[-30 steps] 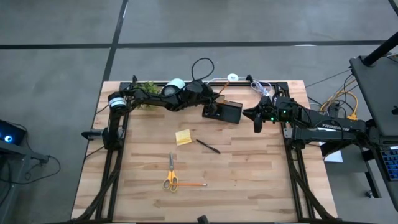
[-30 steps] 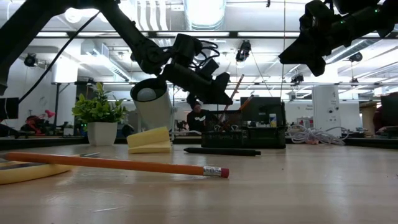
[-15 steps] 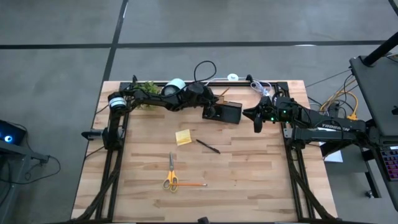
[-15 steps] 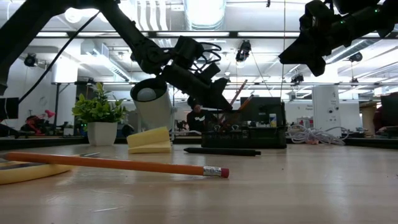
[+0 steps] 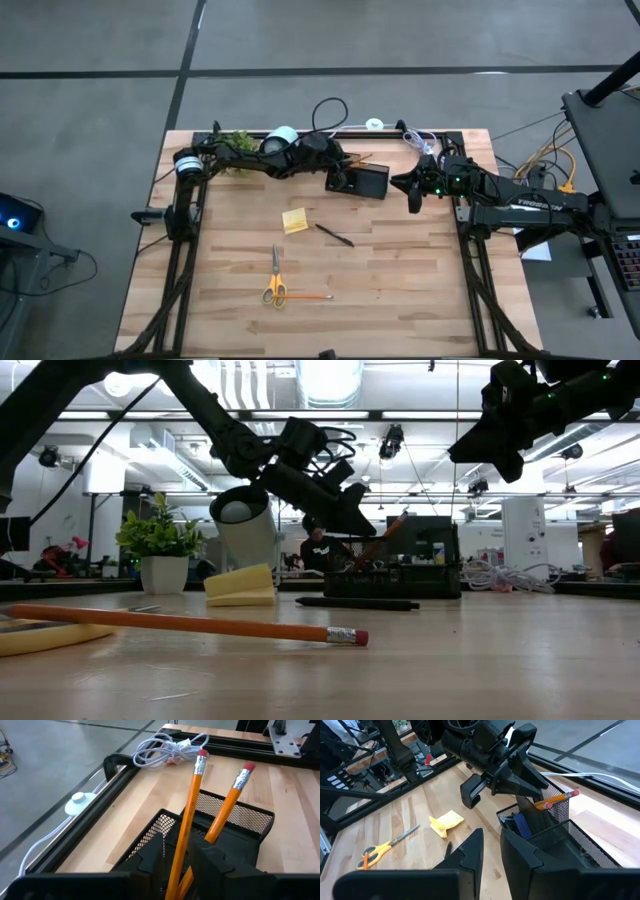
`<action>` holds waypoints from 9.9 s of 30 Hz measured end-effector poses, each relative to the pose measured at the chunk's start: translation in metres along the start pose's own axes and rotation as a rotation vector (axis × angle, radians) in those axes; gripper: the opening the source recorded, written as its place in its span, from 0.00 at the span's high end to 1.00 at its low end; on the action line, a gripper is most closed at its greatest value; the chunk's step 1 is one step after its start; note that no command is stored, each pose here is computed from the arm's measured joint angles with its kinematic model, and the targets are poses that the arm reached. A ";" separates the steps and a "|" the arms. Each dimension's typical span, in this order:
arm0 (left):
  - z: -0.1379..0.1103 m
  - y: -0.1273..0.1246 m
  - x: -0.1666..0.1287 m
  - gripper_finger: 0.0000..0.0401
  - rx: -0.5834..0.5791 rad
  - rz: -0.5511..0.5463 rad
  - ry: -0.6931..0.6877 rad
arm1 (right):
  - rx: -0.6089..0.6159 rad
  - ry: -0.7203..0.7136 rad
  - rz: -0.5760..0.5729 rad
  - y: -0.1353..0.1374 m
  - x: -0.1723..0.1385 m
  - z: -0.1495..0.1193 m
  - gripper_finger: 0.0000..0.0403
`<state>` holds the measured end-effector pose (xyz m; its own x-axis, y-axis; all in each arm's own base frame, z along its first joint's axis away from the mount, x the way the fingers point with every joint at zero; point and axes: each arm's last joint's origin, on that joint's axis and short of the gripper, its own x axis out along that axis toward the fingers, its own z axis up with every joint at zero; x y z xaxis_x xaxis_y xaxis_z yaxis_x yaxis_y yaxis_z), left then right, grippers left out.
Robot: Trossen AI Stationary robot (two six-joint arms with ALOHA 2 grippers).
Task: Pick and place office supplies into organizer
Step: Put the pencil into the desk organizer
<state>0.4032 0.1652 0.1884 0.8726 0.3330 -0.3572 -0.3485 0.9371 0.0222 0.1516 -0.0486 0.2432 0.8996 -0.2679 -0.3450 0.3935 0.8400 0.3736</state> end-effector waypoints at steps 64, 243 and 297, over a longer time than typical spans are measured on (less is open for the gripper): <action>0.057 -0.152 -0.129 0.55 0.098 -0.492 0.287 | -0.009 0.012 -0.005 0.000 0.000 -0.001 0.86; 0.012 -0.225 -0.136 0.98 -0.159 -0.171 0.519 | -0.009 0.068 -0.057 -0.004 0.000 -0.008 0.86; 0.095 -0.047 -0.074 0.98 -0.049 0.050 -0.188 | 0.048 0.016 -0.160 -0.007 0.001 -0.006 0.86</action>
<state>0.3879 0.1062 0.3029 0.9006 0.3972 -0.1764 -0.4054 0.9141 -0.0114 0.1486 -0.0518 0.2351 0.8217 -0.3888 -0.4167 0.5405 0.7635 0.3533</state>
